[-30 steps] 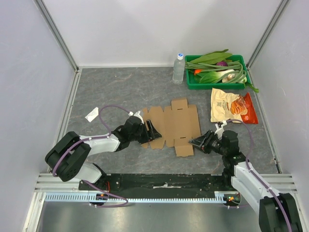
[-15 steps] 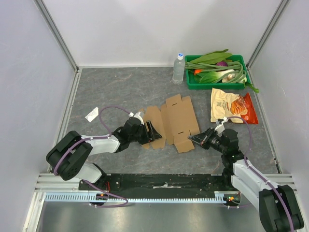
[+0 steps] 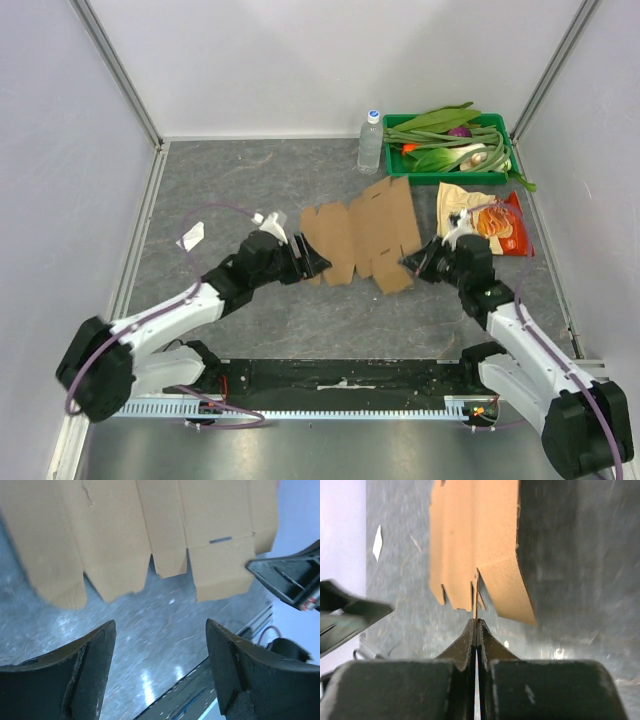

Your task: Fold the paper box

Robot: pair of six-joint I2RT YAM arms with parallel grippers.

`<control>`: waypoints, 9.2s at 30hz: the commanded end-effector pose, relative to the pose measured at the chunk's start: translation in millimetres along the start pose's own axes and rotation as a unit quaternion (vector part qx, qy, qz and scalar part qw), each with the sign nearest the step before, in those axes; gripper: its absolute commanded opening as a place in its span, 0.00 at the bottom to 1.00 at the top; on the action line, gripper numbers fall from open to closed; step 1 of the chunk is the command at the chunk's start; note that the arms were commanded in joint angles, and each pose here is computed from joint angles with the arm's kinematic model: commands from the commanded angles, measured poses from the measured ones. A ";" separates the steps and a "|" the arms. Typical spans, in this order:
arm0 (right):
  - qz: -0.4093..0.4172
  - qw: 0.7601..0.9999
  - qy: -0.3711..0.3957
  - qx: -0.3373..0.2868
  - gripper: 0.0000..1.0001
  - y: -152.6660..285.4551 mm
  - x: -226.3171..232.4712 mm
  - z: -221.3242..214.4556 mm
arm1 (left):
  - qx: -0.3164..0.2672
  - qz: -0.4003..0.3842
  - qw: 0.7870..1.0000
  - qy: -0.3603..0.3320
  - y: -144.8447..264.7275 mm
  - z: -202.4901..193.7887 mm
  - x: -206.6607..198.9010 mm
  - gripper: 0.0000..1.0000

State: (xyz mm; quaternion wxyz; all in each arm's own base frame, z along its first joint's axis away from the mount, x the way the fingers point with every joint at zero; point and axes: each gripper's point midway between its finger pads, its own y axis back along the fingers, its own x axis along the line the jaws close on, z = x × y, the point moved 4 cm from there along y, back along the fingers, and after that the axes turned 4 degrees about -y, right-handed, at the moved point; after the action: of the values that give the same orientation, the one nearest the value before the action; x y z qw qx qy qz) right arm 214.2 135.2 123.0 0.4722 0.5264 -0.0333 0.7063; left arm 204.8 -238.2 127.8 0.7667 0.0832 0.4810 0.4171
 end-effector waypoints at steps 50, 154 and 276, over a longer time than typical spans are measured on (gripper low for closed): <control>-0.099 0.968 0.177 0.146 0.67 9.4 19.6 -78.3 | 0.087 0.002 0.993 -0.074 17.0 2.9 -10.6 0.79; 0.185 0.861 0.471 0.042 0.88 47.7 238.7 0.5 | -0.088 -0.132 0.968 -0.196 152.1 59.6 -116.7 0.04; 0.255 0.543 0.797 -0.065 0.87 54.1 270.3 62.0 | 0.138 -0.173 0.869 -0.443 168.0 69.7 -133.7 0.02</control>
State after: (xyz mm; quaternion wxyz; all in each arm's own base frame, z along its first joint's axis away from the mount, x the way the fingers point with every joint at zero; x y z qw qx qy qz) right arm 228.1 240.8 403.4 0.1965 -0.2601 0.1610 0.9316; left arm 154.9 -215.7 336.6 0.9293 0.2909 0.1719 0.1488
